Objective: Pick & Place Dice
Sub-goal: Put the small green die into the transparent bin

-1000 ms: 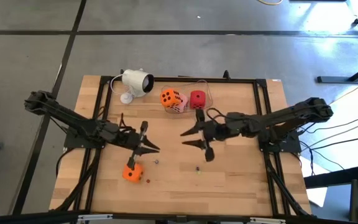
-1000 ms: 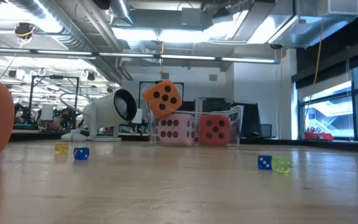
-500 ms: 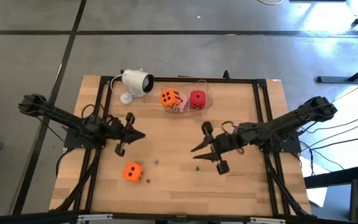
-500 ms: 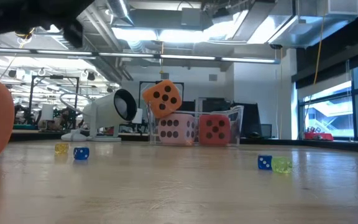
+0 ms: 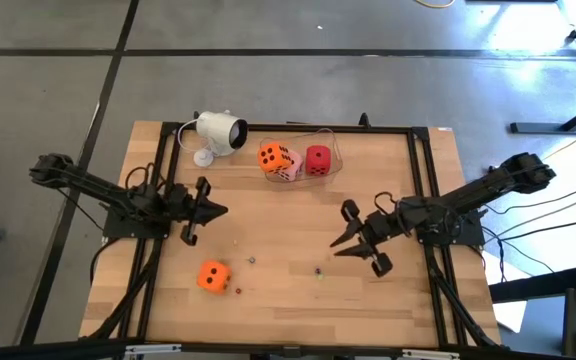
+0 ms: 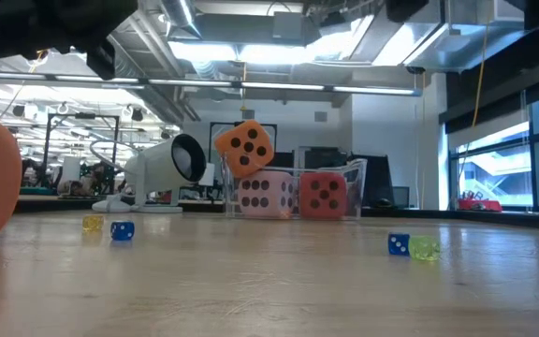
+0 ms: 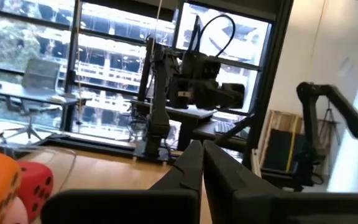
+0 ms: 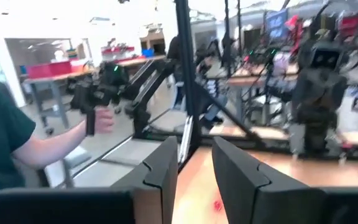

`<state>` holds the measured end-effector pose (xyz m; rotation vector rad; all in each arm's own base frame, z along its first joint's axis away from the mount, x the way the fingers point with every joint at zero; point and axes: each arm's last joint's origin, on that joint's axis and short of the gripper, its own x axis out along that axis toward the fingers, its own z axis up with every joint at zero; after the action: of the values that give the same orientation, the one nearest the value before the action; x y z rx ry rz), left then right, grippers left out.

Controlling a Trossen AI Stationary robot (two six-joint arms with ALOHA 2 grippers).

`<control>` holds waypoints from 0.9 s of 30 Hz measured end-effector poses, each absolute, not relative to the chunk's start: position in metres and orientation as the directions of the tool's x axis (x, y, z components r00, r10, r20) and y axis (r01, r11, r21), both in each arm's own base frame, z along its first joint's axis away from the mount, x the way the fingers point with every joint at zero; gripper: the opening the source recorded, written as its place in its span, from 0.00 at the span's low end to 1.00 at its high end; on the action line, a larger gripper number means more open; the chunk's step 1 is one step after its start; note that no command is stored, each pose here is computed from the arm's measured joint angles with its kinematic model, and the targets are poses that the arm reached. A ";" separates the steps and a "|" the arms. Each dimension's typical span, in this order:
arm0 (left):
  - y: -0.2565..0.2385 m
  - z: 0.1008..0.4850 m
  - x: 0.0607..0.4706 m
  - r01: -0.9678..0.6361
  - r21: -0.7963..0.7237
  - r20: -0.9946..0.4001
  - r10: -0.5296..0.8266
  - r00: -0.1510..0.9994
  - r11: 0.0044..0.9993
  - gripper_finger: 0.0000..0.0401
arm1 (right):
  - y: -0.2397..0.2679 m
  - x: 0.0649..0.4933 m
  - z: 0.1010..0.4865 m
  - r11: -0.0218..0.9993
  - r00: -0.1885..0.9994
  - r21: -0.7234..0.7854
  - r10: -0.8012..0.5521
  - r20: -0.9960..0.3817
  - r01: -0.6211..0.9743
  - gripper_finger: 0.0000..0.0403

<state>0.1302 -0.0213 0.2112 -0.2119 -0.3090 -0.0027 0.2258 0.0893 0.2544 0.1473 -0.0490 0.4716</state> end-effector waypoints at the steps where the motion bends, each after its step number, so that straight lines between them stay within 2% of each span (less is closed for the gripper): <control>1: -0.021 0.211 0.130 0.037 -0.214 0.302 0.030 0.953 0.976 0.02 | 0.090 0.226 0.253 0.875 0.885 0.131 0.461 0.068 -0.465 0.26; 9: -0.021 0.211 0.130 0.040 -0.223 0.301 0.030 0.953 0.974 0.03 | 0.090 0.226 0.236 0.879 0.884 0.197 0.458 -0.095 -0.434 0.27; 20: -0.021 0.211 0.130 0.042 -0.224 0.301 0.029 0.953 0.974 0.04 | 0.089 0.224 0.222 0.890 0.866 0.240 0.441 -0.237 -0.388 0.27; 23: -0.021 0.211 0.130 0.042 -0.224 0.302 0.028 0.953 0.974 0.03 | 0.087 0.225 0.219 0.928 0.874 0.217 0.361 -0.326 -0.303 0.27; 27: -0.021 0.211 0.130 0.042 -0.224 0.302 0.028 0.953 0.974 0.03 | 0.089 0.228 0.217 0.994 0.829 0.100 0.088 -0.552 -0.038 0.27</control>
<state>0.1303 -0.0213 0.2111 -0.2310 -0.3083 -0.0069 0.2280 0.0893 0.2169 0.0861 0.5897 0.0669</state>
